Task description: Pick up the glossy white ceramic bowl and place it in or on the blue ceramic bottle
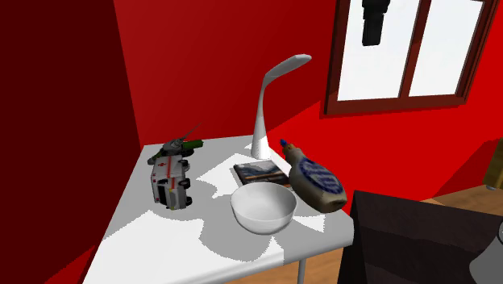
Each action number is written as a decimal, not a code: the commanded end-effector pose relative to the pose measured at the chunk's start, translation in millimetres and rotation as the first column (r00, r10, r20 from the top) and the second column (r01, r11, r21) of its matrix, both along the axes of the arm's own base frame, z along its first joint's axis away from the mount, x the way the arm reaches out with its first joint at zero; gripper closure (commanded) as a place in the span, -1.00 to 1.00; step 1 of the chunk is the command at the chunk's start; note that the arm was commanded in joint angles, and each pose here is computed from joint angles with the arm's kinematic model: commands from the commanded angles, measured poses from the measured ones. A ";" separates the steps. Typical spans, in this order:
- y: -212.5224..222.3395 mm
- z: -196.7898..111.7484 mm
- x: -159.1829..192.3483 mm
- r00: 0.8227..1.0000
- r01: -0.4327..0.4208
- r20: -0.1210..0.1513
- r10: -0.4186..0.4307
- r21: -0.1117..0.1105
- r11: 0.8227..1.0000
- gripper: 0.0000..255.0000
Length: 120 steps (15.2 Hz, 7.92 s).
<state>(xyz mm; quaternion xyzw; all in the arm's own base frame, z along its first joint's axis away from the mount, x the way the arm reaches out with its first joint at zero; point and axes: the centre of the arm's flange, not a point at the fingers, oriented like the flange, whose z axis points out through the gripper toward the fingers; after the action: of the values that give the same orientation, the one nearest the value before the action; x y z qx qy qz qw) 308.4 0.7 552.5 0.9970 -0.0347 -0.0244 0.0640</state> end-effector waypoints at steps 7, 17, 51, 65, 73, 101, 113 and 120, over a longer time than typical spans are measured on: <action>12.5 -70.4 33.9 1.000 -0.014 0.010 0.014 -0.021 1.000 -1.00; 31.0 -187.6 91.7 0.999 -0.036 0.026 0.037 -0.056 0.998 -1.00; 43.9 -396.4 179.1 0.996 -0.067 0.048 0.073 -0.108 0.992 1.00; 43.9 -354.1 179.1 0.996 -0.067 0.048 0.073 -0.108 0.992 1.00; 43.9 -311.9 179.1 0.996 -0.067 0.048 0.073 -0.108 0.992 1.00; 21.1 -171.8 166.2 0.996 -0.067 0.048 0.073 -0.108 0.992 1.00; -115.8 -152.6 88.7 0.996 -0.067 0.048 0.073 -0.108 0.992 1.00; -129.7 -177.0 80.8 0.996 -0.067 0.048 0.073 -0.108 0.992 1.00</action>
<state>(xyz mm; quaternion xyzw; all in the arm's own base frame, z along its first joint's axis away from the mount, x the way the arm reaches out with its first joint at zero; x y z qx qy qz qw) 390.2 -128.6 379.6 0.9931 -0.0027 0.0051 0.1167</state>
